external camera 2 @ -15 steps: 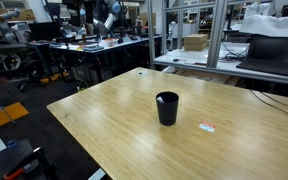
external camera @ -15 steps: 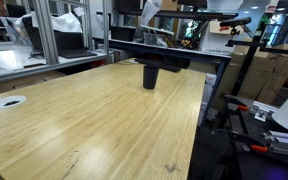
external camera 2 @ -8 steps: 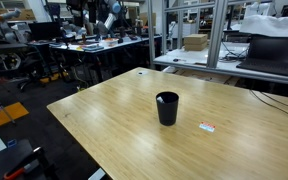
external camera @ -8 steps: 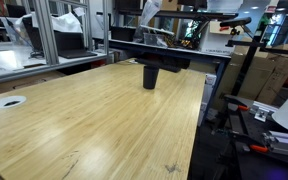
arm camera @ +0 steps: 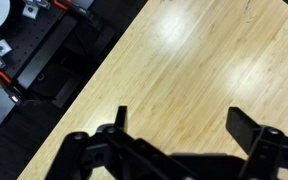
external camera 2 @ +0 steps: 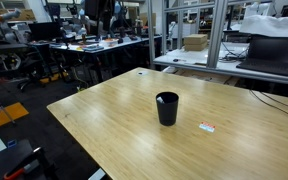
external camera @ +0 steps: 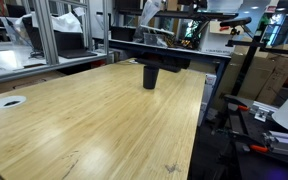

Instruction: Move marker from the black cup and place it on the table

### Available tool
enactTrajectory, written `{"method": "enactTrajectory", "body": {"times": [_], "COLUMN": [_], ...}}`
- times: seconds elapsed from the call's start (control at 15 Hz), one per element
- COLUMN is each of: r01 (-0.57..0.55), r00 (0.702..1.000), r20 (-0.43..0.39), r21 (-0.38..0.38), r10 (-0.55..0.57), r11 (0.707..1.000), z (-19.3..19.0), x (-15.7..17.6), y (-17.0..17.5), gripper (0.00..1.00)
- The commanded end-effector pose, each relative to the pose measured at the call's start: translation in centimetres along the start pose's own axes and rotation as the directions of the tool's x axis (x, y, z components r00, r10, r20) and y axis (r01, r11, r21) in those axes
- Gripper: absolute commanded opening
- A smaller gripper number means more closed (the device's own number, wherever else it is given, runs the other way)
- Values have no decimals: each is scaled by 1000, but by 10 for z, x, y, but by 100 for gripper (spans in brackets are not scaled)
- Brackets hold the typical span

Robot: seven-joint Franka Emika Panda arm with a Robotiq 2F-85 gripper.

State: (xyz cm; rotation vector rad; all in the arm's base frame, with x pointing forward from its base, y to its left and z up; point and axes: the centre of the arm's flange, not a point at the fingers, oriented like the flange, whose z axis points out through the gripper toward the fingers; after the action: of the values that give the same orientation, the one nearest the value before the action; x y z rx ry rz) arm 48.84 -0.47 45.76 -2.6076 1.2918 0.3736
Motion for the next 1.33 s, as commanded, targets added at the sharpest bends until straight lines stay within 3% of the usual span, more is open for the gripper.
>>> {"method": "enactTrajectory", "body": {"times": [0.0, 0.27, 0.6, 1.0, 1.07, 1.27], "r01": [-15, -50, -12, 32, 25, 23], "r00": [999, 995, 989, 974, 985, 982], "r20": [43, 83, 150, 221, 171, 186], "r21": [8, 4, 21, 52, 41, 40], "r10": [14, 49, 9, -42, -32, -30], "r11": [1000, 999, 1000, 998, 999, 999], "z": [-9, 6, 22, 8, 16, 15], "x": [32, 83, 130, 144, 135, 138], "y": [-10, -9, -7, -4, 0, 0], "gripper": [100, 100, 100, 100, 100, 100]}}
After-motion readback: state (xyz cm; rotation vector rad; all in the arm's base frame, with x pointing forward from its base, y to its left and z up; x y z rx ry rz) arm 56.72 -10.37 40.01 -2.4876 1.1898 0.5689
